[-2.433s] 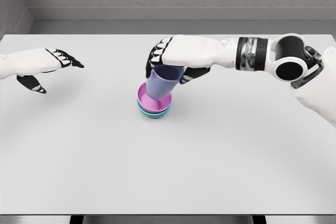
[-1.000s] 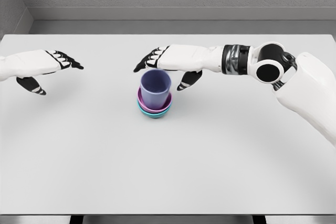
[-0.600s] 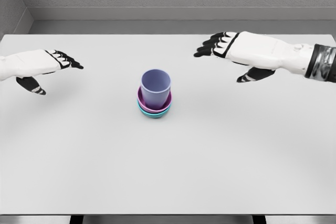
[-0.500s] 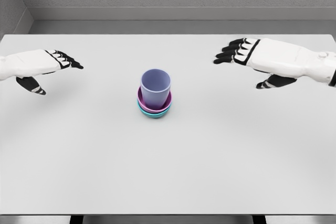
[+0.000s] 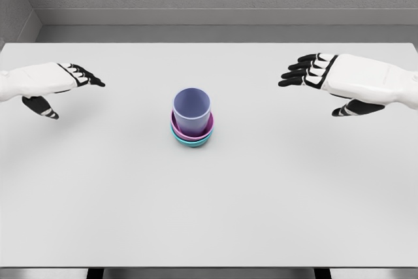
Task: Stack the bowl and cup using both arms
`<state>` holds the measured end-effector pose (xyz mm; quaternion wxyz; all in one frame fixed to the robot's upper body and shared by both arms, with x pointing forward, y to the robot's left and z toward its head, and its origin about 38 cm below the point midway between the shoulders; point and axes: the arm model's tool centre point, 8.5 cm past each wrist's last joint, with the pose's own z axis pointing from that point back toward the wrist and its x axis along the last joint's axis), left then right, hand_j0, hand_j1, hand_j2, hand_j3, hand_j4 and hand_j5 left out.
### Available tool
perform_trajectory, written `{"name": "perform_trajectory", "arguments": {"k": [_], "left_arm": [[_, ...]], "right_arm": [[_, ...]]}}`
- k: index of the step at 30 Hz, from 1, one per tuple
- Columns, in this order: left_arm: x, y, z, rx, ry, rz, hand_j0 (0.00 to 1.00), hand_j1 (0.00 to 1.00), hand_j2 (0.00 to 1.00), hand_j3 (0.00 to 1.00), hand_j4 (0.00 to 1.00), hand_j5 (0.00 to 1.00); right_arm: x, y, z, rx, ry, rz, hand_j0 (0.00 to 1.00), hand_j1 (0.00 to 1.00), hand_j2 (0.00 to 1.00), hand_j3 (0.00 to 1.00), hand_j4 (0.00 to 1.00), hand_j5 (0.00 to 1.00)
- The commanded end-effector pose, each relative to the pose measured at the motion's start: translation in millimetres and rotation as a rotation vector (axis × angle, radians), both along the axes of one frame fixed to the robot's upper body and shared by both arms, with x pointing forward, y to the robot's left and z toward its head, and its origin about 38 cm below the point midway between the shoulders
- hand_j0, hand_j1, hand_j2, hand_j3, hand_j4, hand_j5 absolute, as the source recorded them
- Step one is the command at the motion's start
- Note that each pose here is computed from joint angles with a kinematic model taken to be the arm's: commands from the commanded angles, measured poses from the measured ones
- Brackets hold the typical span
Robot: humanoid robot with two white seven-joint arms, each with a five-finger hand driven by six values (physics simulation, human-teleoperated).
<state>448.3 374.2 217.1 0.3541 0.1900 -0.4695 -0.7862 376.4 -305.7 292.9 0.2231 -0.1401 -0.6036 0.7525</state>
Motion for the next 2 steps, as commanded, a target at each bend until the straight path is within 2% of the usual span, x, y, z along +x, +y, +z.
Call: {"name": "perform_trajectory", "arguments": {"k": [1,2], "left_arm": [[0.3,0.8,-0.5,-0.004,0.003,0.005,1.0,1.0,1.0,1.0,1.0,1.0],[0.3,0.8,-0.5,-0.003,0.003,0.005,1.0,1.0,1.0,1.0,1.0,1.0]], "right_arm": [[0.1,0.4,0.4,0.008,0.002,0.0,1.0,1.0,1.0,1.0,1.0,1.0],[0.1,0.4,0.4,0.008,0.002,0.0,1.0,1.0,1.0,1.0,1.0,1.0]]}}
